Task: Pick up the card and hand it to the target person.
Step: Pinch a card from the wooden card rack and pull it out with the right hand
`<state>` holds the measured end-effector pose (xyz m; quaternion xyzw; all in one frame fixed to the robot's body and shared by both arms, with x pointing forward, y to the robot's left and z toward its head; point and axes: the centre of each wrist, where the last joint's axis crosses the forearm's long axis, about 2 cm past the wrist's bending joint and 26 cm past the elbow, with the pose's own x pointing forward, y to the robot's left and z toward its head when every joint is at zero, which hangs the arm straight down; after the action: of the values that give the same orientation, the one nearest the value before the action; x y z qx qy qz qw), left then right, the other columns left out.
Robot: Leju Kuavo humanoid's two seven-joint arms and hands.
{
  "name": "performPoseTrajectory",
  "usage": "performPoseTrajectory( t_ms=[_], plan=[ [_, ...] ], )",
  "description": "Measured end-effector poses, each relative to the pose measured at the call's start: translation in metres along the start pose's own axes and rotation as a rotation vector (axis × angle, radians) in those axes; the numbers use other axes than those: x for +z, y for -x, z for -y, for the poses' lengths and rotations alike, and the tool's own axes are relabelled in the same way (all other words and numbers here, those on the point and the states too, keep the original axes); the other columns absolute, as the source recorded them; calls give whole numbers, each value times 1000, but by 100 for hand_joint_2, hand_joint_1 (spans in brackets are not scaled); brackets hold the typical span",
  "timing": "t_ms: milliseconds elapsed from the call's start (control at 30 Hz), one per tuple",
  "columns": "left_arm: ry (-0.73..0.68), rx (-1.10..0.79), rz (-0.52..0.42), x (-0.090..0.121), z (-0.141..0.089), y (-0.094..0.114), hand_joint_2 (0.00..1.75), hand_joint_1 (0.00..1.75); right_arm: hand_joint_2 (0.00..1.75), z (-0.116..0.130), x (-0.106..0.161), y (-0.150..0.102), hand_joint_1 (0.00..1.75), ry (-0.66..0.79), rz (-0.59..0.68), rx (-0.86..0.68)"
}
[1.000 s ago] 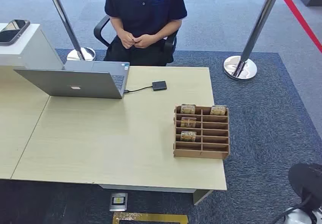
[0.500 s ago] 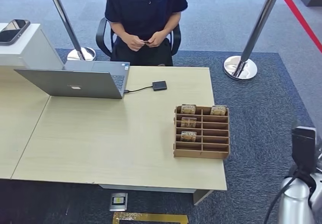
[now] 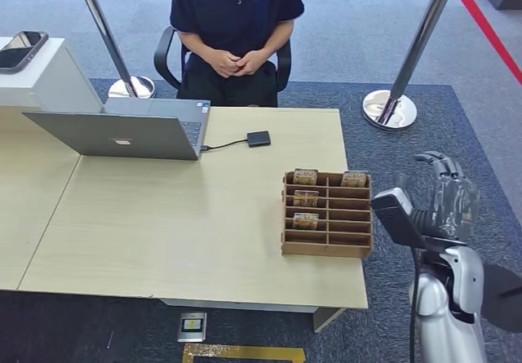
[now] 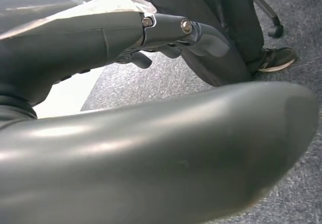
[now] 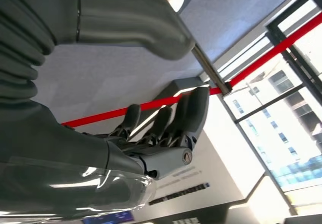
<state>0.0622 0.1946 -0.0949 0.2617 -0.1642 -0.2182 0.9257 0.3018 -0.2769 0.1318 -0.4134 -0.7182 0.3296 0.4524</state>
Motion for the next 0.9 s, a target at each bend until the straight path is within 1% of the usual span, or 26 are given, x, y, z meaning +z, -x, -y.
performPoseTrajectory(
  t_ms=[100,167,333,400,467,667,733,867,900],
  plan=[
    [-1,-2,-2,0,0,0,0,0,175,-5,-2,-14,175,-69,54,39],
    [-2,-1,-1,0,0,0,0,0,175,-7,-5,-22,170,-112,84,64],
    [-3,-2,6,0,0,0,0,0,175,-10,-15,-30,164,-167,126,104],
    [-1,-8,16,0,0,-1,0,0,175,-11,-17,-30,152,-186,131,118],
    [1,-13,24,0,0,-1,0,0,175,-12,-19,-30,131,-199,134,131],
    [6,-17,25,0,0,0,0,0,175,-15,-20,-25,87,-235,131,154],
    [7,-17,25,0,0,0,0,0,175,-17,-21,-23,79,-247,129,160],
    [8,-16,22,0,0,0,0,0,175,-21,-23,-20,41,-270,118,169],
    [8,-16,22,0,0,0,0,0,175,-22,-23,-20,40,-276,116,171]
  ],
)
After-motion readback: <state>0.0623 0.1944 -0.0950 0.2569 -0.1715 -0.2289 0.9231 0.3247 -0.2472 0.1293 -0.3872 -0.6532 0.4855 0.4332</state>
